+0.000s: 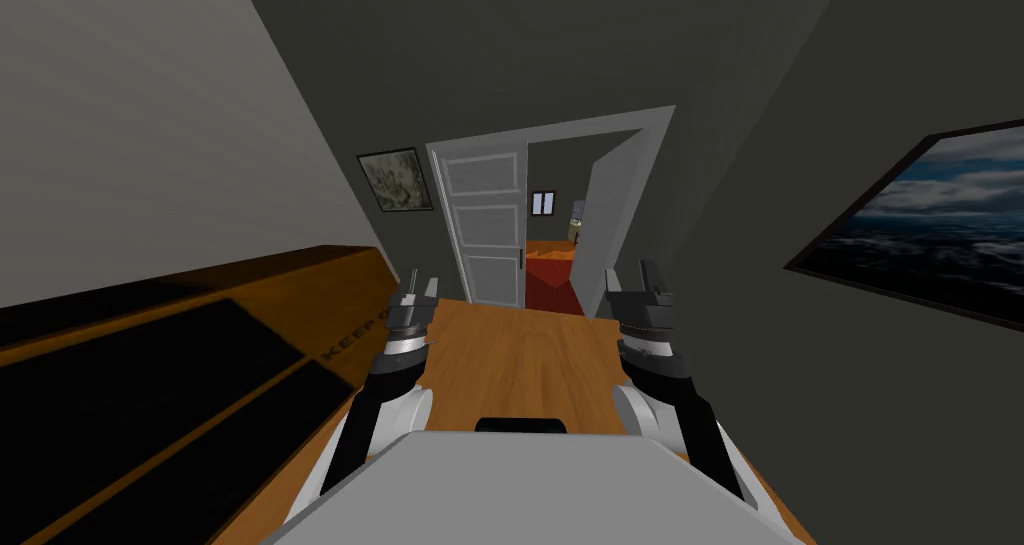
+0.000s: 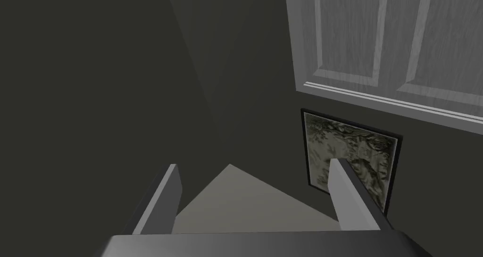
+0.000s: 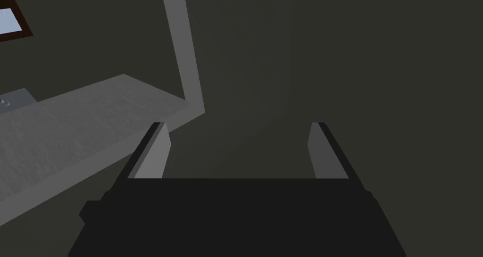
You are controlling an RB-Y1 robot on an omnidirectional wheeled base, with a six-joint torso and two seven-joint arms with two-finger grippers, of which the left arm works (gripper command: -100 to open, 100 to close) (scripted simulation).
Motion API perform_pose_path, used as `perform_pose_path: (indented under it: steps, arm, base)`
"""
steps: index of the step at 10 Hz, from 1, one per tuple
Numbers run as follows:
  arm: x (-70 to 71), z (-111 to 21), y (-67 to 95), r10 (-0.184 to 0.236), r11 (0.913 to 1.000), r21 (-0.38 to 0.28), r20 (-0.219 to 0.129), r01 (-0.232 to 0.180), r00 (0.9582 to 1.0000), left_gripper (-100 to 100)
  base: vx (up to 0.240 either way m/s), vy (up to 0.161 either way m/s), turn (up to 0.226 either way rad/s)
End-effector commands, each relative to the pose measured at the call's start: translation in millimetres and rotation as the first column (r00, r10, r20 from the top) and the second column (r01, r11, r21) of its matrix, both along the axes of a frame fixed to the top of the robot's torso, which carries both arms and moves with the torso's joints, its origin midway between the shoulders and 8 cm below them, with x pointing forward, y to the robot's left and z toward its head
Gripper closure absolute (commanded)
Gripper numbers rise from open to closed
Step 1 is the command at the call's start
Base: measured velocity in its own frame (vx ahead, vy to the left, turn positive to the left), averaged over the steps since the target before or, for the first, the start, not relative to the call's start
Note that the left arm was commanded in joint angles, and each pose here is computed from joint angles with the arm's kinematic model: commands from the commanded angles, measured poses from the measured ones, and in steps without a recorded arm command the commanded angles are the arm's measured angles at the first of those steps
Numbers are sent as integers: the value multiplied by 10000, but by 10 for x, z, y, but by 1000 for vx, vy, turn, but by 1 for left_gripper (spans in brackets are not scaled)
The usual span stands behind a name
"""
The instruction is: Push the door open
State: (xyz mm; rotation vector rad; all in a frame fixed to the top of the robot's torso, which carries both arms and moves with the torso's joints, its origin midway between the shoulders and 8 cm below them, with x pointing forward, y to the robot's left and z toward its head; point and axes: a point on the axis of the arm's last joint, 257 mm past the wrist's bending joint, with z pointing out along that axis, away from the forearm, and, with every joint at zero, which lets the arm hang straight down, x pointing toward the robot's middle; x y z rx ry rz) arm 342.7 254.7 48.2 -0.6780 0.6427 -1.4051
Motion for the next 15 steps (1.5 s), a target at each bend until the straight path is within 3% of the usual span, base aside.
perform_pose_path:
  steps: [1,6,12,15]
  arm:
    - [65,-104,8,-265,9993,-280,-119,262,9996,-100]
    - [215,-356,39,-856,9915,-1018,-370,814,9956,-100]
    - [409,-718,107,-1595,9660,-2157,-635,1425,9851,-100]
    - [502,-908,152,-1933,9460,-2783,-728,1662,9784,-100]
  base:
    - [181,55,-127]
    - [98,-15,-84]
    - [102,8,-92]
    - [88,5,-107]
